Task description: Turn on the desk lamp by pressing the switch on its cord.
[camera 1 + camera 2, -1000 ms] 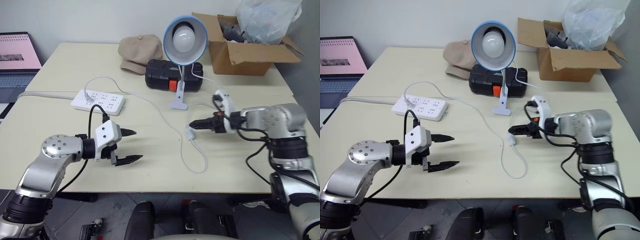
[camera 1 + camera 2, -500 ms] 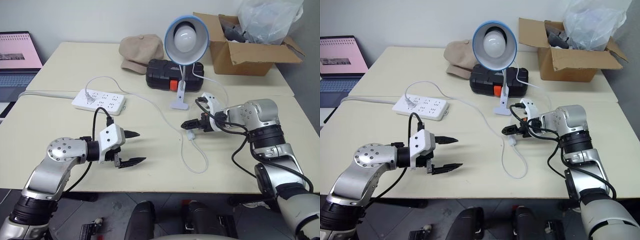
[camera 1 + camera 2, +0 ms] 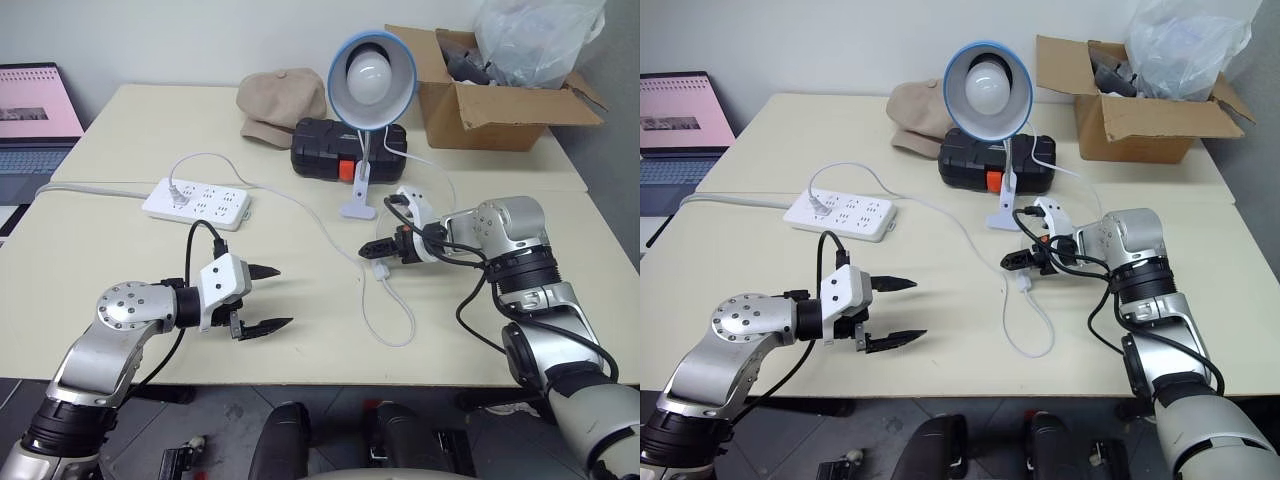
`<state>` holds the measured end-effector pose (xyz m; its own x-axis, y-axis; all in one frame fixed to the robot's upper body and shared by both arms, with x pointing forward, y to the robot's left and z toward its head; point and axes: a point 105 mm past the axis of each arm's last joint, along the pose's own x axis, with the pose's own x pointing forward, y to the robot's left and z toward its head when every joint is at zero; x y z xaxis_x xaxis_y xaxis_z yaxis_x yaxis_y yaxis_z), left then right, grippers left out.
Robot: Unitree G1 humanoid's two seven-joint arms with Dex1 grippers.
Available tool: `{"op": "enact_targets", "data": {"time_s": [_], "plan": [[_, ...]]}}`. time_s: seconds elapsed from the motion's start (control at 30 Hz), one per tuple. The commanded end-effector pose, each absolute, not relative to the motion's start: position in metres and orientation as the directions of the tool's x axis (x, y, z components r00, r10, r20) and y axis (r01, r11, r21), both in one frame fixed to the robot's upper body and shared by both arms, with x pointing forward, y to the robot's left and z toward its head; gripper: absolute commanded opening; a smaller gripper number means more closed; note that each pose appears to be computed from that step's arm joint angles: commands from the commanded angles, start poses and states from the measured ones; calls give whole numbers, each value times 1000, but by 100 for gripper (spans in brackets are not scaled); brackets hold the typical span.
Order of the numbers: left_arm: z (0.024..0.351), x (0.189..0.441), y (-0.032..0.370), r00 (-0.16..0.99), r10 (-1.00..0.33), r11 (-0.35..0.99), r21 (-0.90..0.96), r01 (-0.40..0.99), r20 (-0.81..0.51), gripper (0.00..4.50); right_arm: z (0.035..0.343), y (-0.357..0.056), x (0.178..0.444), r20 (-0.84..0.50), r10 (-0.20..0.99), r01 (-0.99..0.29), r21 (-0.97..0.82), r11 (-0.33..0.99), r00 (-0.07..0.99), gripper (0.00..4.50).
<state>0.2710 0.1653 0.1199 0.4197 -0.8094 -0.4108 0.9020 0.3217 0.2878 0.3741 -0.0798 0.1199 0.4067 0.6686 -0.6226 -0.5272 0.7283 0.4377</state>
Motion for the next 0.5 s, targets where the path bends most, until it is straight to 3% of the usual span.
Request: {"op": "enact_targets", "data": {"time_s": [0.03,0.2,0.37,0.5], "plan": [[127,273,164,423,-815,312,317,896,-395,450,131,-74,378,-595,686,-558,428,711,418,290],[129,276,163,427,-820,319,314,894,-383,450,130,-73,378,-590,688,-557,430,711,423,169],[147,286,161,458,-840,389,265,882,-291,450,131,-73,378,-579,696,-550,445,707,426,53],[159,290,156,449,-855,394,238,888,-258,450,141,-74,378,-543,714,-557,457,693,442,38]]}}
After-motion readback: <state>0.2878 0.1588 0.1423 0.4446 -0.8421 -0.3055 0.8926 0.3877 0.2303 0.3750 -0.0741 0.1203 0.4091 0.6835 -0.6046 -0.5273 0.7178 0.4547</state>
